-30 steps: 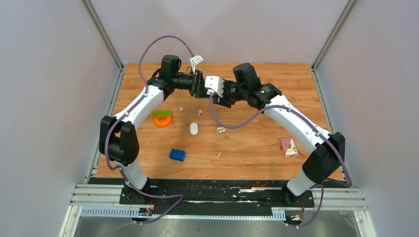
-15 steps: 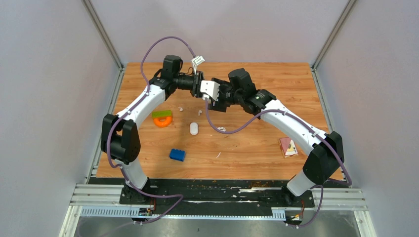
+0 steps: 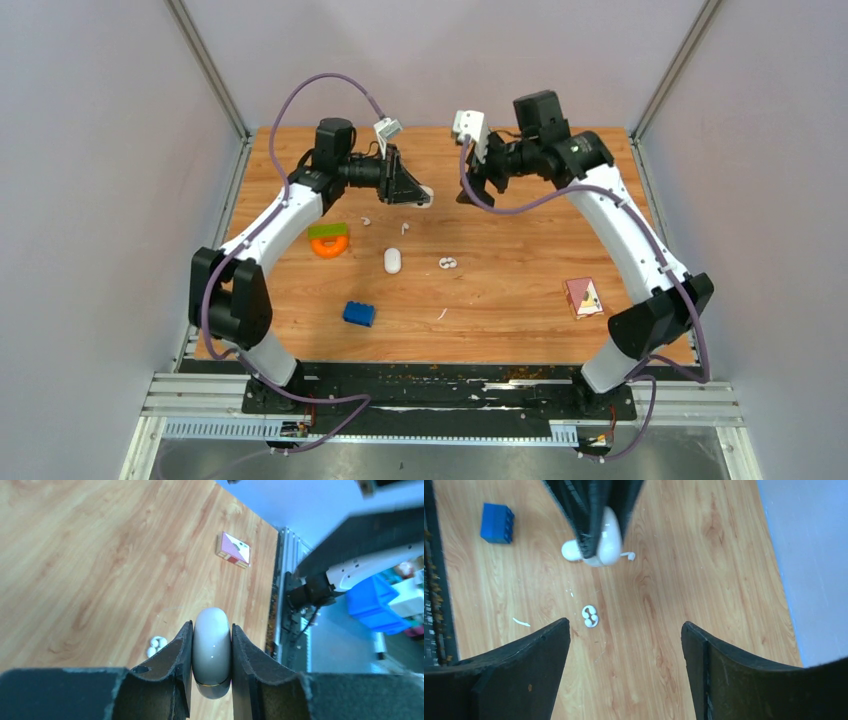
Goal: Insert the wireless bluetooth earbuds into the charging case
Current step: Pick up the charging case at the center of the board, then open the charging case.
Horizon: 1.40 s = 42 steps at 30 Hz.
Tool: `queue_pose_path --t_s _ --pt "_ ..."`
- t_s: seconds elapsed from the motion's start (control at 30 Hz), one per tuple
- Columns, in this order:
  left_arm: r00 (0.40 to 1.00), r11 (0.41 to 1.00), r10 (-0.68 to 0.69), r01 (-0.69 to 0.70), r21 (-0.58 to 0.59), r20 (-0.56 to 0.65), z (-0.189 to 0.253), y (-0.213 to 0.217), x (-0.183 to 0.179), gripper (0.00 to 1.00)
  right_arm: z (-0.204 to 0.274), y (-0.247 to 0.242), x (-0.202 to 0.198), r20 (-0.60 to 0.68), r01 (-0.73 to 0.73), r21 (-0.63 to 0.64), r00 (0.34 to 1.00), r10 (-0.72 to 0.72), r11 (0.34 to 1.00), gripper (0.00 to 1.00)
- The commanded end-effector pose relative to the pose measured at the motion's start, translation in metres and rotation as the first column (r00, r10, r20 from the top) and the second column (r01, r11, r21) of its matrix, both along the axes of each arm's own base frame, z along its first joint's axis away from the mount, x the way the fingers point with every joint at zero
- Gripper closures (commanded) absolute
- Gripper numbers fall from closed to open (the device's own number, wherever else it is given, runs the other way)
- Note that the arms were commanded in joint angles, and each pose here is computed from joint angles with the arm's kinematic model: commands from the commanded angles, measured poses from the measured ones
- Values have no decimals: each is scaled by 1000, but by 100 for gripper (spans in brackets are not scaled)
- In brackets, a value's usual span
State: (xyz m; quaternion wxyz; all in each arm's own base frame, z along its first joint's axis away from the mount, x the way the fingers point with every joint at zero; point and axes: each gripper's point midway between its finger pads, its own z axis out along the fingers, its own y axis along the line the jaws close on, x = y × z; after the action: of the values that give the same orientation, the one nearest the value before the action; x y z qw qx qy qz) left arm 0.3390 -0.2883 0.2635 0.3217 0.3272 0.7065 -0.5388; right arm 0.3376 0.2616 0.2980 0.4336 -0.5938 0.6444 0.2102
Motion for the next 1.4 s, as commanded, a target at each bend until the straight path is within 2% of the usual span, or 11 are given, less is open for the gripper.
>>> queue_pose_path --t_s 0.0,0.1,0.17,0.33,0.43,0.5,0.6,0.67,0.77,1.1,1.37 --pt "926 994 4 36 -99 378 56 6 -15 88 -6 -4 -44 -290 -147 31 945 149 989 24" --pt "869 984 65 25 -175 490 76 4 -20 85 -11 -1 -43 -327 -169 41 929 173 985 31" --pt "866 974 104 9 -224 489 85 1 -21 84 -9 6 -40 -333 -149 68 929 163 987 31" --pt "913 946 130 2 -324 387 97 -7 -17 84 0 17 -32 -342 -98 107 931 129 989 30" --pt "955 944 52 49 -325 294 95 -14 -16 87 -4 14 -11 -284 -12 62 958 29 998 29" --pt "972 948 17 58 -312 232 90 -17 -10 88 6 11 0 -175 17 68 985 -5 998 28" --pt "987 952 -11 59 -299 160 88 -17 -3 88 27 8 13 84 21 93 996 -29 995 22" --pt "993 952 -37 68 -299 110 88 -16 0 88 43 10 23 296 8 96 955 -37 995 18" --pt "996 949 -64 78 -306 57 90 -15 2 88 45 13 22 435 -22 65 901 -9 998 15" --pt "995 938 -97 93 -334 6 90 -17 2 87 48 43 21 450 -93 65 891 54 994 17" --pt "996 941 -91 83 -327 -8 86 -17 4 86 43 49 13 508 -159 -25 848 150 987 28"
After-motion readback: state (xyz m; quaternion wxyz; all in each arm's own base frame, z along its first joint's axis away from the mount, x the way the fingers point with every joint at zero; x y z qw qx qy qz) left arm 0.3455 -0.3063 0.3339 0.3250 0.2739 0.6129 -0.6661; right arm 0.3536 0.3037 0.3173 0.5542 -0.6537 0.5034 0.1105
